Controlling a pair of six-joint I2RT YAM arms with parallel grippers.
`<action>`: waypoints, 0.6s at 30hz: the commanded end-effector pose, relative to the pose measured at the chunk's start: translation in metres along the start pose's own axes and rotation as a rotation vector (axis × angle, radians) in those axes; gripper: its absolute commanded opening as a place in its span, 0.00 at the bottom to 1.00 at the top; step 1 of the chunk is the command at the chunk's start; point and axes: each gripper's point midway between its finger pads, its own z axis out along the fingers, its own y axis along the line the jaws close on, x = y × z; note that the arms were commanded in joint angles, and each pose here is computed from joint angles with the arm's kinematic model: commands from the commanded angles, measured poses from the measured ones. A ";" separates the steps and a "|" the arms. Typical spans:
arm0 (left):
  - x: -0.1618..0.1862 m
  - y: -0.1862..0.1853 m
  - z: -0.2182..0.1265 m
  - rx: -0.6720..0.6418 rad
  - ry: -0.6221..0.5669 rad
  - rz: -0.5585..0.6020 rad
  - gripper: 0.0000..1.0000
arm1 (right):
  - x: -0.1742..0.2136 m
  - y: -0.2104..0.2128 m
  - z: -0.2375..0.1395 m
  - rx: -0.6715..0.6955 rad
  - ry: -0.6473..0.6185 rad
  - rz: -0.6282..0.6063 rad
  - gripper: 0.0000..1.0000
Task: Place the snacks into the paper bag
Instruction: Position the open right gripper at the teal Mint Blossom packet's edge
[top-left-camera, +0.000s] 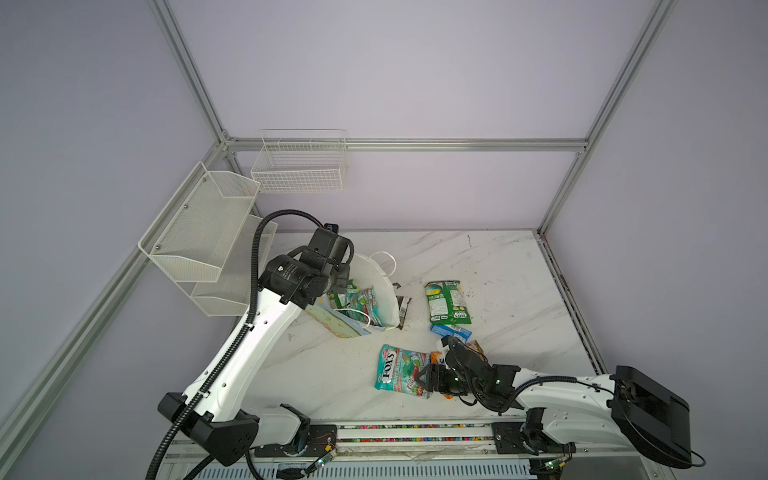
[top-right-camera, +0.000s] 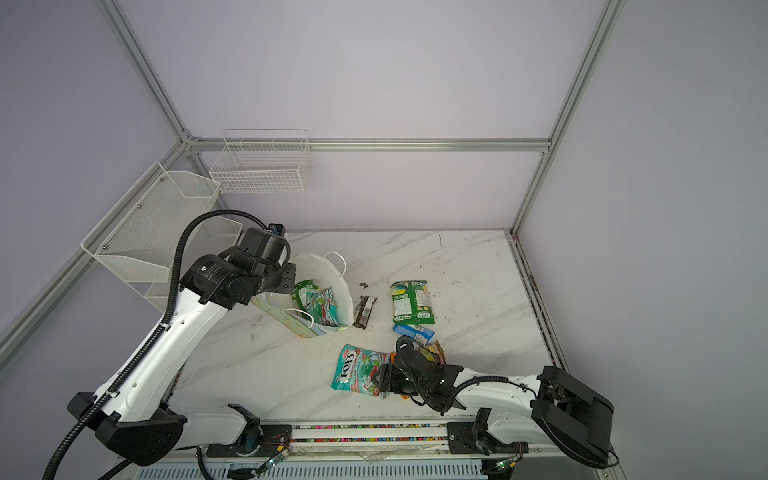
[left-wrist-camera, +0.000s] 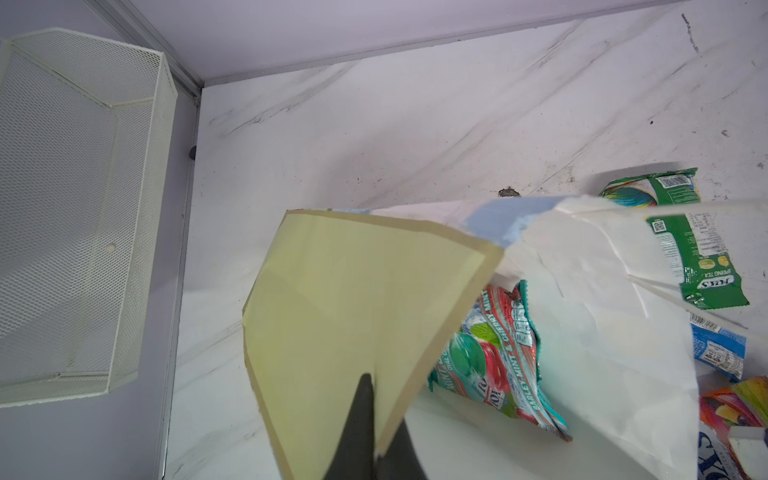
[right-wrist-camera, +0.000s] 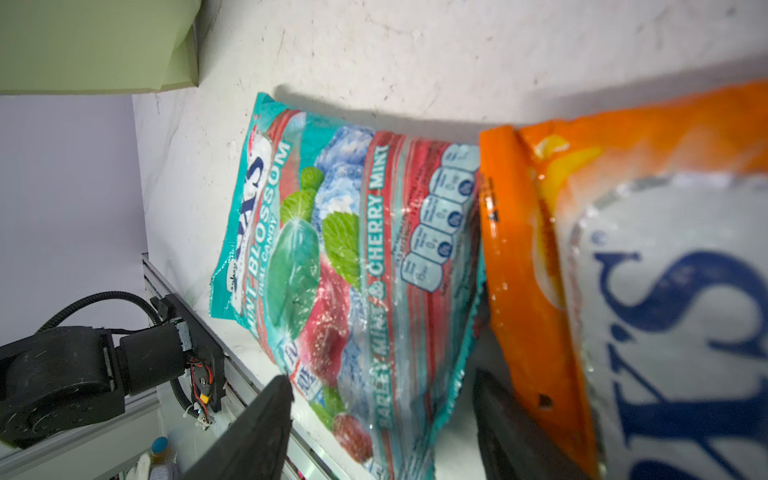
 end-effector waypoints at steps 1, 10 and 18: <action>0.009 -0.002 0.002 0.007 0.018 -0.002 0.00 | 0.002 -0.009 0.007 0.009 0.002 0.035 0.67; 0.008 -0.003 0.003 0.008 0.018 -0.004 0.00 | 0.003 -0.018 0.013 0.027 -0.002 0.041 0.50; 0.010 0.000 0.001 0.003 0.015 -0.008 0.00 | 0.002 -0.016 0.017 0.034 0.009 0.032 0.32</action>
